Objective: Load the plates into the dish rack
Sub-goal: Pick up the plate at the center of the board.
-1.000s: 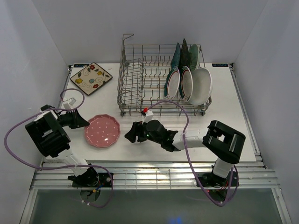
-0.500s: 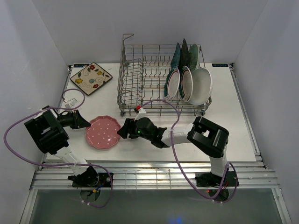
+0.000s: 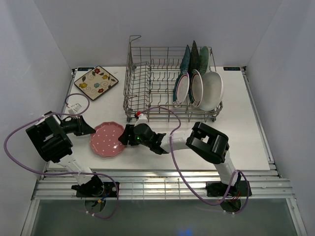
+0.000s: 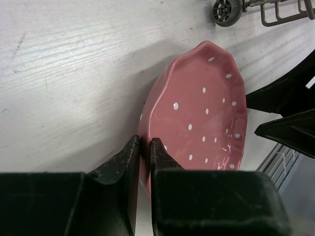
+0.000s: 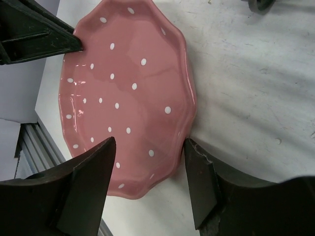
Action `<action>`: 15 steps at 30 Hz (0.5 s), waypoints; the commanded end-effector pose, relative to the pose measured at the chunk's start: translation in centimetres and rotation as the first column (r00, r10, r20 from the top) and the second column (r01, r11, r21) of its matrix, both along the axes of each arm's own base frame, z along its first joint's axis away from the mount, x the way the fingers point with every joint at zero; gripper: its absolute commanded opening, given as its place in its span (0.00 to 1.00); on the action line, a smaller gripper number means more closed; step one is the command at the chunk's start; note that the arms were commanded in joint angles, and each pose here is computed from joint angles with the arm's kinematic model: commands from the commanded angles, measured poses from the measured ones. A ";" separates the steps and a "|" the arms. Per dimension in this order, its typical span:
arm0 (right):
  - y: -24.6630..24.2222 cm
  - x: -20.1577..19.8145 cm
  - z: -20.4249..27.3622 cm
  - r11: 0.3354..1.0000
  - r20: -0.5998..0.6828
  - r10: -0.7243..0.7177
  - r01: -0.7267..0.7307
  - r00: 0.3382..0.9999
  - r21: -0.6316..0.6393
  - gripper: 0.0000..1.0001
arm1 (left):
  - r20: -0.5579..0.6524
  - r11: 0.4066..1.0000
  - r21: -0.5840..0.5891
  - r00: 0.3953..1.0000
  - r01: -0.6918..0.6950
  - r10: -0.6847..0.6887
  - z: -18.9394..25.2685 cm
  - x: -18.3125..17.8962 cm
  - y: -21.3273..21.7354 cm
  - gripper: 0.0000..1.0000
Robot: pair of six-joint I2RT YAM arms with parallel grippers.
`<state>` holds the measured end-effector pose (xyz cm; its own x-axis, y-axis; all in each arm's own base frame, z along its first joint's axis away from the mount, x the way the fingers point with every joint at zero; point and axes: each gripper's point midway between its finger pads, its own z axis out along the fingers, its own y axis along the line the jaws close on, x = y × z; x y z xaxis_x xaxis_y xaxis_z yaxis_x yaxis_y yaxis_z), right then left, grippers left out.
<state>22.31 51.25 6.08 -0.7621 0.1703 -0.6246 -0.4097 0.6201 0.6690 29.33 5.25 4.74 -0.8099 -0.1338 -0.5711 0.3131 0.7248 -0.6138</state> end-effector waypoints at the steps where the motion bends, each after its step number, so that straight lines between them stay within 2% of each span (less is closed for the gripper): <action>1: 0.7 1.3 -0.5 0.999 -0.001 -0.031 0.031 1.000 -0.015 0.63 | 0.105 0.996 -0.086 0.994 -0.002 0.011 3.7 1.1 -0.9 0.00; 15: 0.7 2.1 -3.2 0.996 0.008 -0.064 0.065 0.998 -0.065 0.59 | 0.104 0.998 -0.062 0.994 -0.009 0.015 3.1 1.2 -0.5 0.00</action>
<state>23.01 52.17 4.26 -0.7452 0.1578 -0.6479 -0.4106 0.6569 0.6323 29.60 5.55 4.69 -0.8015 -0.1307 -0.5836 0.3187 0.7324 -0.6017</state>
